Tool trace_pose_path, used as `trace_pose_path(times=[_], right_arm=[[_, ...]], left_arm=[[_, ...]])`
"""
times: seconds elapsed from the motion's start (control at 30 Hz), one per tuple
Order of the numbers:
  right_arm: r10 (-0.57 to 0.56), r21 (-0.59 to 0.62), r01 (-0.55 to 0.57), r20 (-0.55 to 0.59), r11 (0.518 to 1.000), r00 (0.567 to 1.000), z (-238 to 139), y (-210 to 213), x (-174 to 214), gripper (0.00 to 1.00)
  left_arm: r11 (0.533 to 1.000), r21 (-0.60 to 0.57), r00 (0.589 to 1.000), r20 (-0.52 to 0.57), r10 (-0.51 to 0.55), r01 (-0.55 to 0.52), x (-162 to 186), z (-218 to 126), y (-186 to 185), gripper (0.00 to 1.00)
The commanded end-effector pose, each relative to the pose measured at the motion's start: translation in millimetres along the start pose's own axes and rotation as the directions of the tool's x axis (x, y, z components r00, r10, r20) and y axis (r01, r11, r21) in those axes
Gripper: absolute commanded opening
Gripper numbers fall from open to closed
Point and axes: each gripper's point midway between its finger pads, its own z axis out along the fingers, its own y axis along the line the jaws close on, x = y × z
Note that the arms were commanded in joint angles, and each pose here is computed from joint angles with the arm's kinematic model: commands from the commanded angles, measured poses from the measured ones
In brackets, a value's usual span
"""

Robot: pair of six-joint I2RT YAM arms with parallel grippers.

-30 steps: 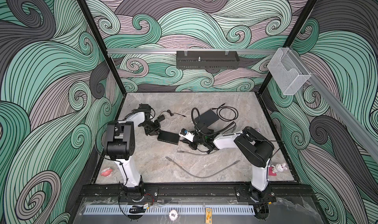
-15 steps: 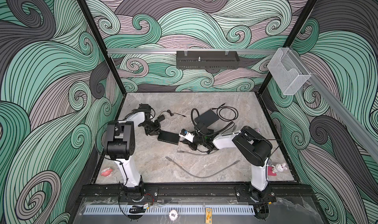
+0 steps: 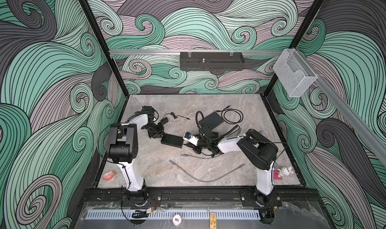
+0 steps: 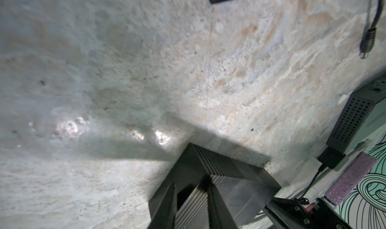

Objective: Insert the plug into the switch port
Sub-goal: 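Push the barrel plug with the right gripper into the finned box's port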

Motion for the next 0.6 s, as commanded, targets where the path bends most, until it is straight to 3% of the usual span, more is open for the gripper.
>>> trace_pose_path(times=[0.0,0.57], right_arm=[[-0.027,0.014,0.026,0.065,1.0,0.998,-6.9,-1.7,-19.3,0.0],[-0.029,0.035,0.027,0.068,0.999,0.997,-9.1,-4.5,-20.0,0.0]], left_arm=[[0.999,-0.032,0.998,-0.069,-0.004,0.002,12.7,11.8,3.7,0.26],[0.999,-0.035,0.997,-0.071,-0.003,0.001,13.5,12.2,3.9,0.26]])
